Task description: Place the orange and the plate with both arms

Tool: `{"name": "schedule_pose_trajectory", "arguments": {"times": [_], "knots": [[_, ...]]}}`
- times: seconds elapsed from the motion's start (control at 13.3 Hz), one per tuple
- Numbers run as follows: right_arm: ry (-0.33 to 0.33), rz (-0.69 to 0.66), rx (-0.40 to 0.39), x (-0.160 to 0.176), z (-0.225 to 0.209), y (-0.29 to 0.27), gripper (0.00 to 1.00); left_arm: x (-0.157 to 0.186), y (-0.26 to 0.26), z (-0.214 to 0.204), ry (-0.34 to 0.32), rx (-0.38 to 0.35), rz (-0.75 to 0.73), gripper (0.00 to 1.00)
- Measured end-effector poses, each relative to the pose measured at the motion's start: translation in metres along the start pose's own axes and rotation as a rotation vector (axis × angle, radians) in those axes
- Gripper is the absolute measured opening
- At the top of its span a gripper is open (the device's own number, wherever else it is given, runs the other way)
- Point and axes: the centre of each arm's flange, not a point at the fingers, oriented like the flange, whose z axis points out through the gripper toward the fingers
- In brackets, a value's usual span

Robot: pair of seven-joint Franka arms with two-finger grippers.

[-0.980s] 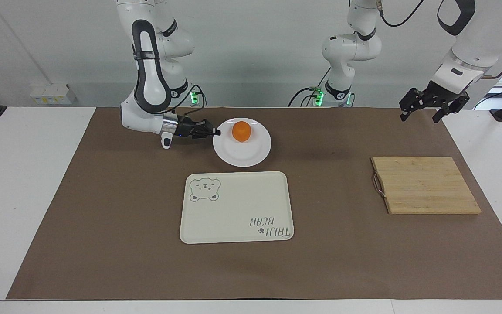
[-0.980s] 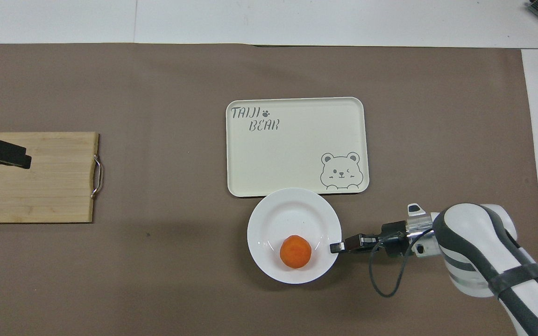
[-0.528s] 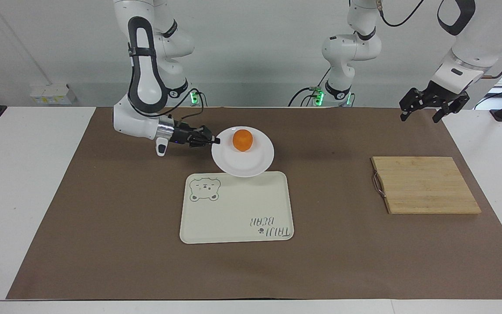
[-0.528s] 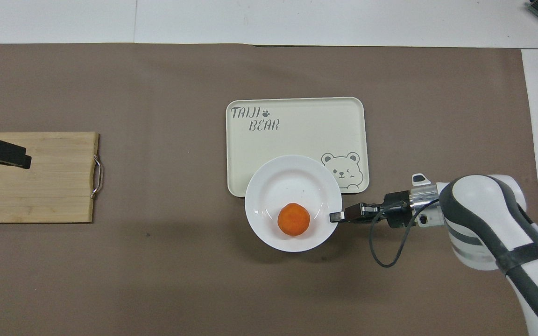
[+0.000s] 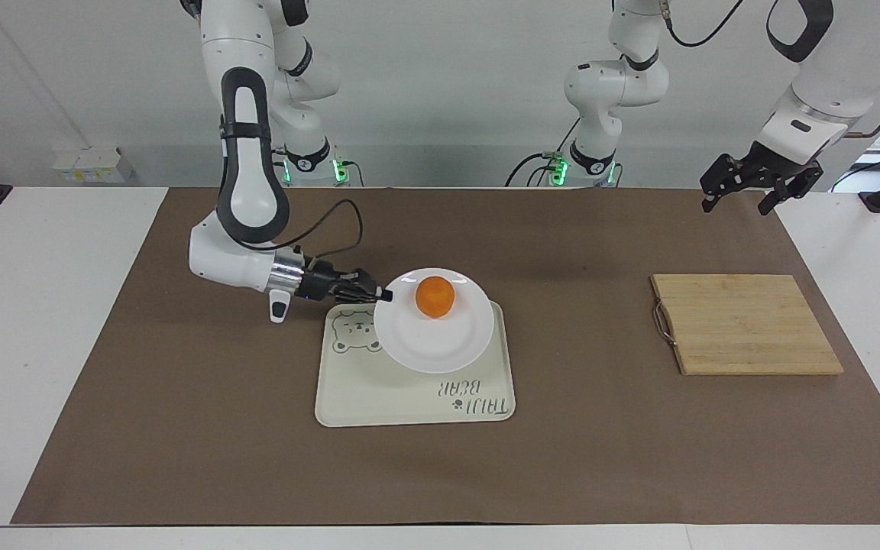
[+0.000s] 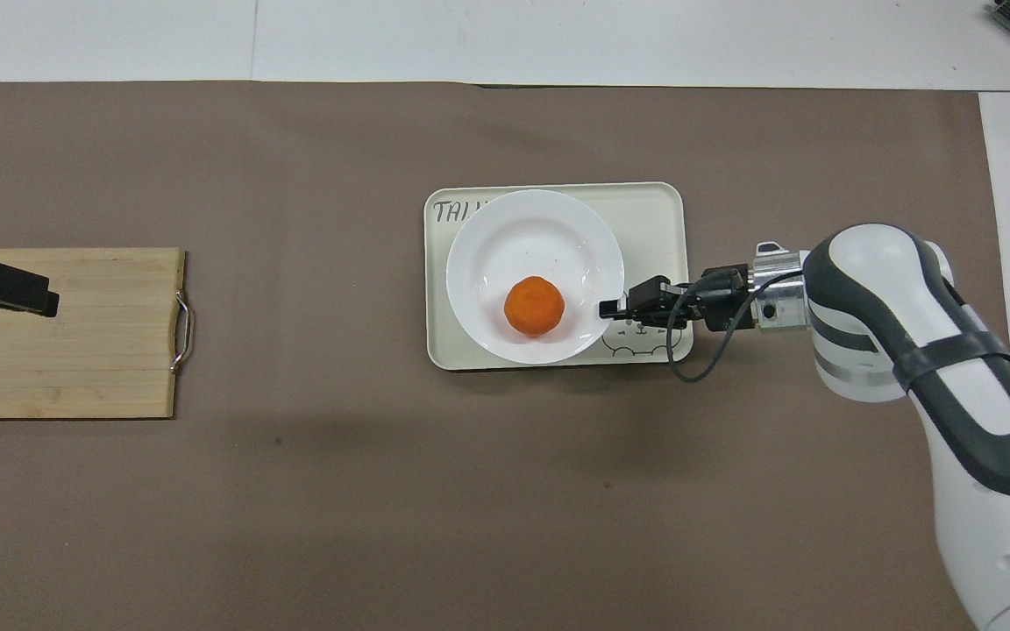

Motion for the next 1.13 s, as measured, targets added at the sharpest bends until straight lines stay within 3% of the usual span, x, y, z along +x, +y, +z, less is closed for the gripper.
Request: {"name": "schedule_pose_trajectory", "arguments": {"times": [0.3, 0.9, 1.06, 1.13], "knots": [[0.007, 0.036, -0.029, 0.028, 0.022, 0.032, 0.04, 0.000, 0.000, 0.000, 0.000, 0.000, 0.000, 1.00], [-0.002, 0.037, -0.050, 0.029, 0.038, 0.043, 0.05, 0.000, 0.000, 0.000, 0.000, 0.000, 0.000, 1.00], [-0.002, 0.036, -0.050, 0.029, 0.038, 0.043, 0.09, 0.000, 0.000, 0.000, 0.000, 0.000, 0.000, 1.00], [0.001, 0.034, -0.051, 0.030, 0.036, 0.043, 0.19, 0.000, 0.000, 0.000, 0.000, 0.000, 0.000, 1.00]]}}
